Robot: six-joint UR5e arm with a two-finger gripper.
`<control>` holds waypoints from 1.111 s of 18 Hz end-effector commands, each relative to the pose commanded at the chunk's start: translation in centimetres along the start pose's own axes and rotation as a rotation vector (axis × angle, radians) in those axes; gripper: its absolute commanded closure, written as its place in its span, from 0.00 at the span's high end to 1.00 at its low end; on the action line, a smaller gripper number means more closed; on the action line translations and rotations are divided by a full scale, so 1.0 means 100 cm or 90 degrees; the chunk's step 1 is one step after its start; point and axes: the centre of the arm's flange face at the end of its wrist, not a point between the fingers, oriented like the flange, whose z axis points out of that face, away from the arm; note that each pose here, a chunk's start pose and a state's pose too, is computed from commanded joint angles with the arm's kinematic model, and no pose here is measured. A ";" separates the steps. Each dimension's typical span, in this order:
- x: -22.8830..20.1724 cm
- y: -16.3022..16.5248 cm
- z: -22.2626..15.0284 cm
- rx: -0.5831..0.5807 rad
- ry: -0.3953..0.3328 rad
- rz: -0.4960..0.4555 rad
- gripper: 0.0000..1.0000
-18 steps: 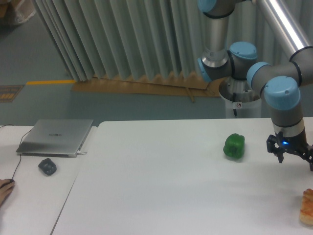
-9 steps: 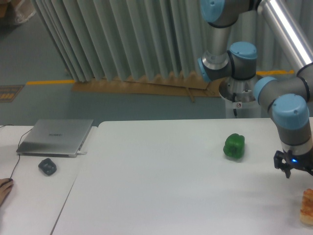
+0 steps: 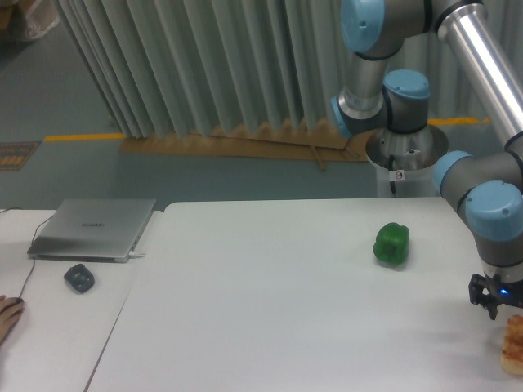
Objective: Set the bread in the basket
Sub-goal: 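Lower the gripper down onto the orange bread item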
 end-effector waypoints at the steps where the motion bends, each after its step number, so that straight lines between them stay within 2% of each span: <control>1: 0.001 0.000 0.002 -0.001 0.001 -0.002 1.00; 14: 0.003 -0.003 0.019 -0.016 0.011 0.001 1.00; 15: 0.003 -0.003 0.019 -0.016 0.010 0.000 0.92; 16: 0.003 -0.002 0.017 -0.017 0.010 0.000 0.56; 17: 0.003 -0.002 0.015 -0.015 0.010 -0.001 0.37; 18: 0.004 0.000 0.014 -0.015 0.013 0.001 0.30; 20: 0.001 0.006 0.009 -0.011 0.013 -0.003 0.27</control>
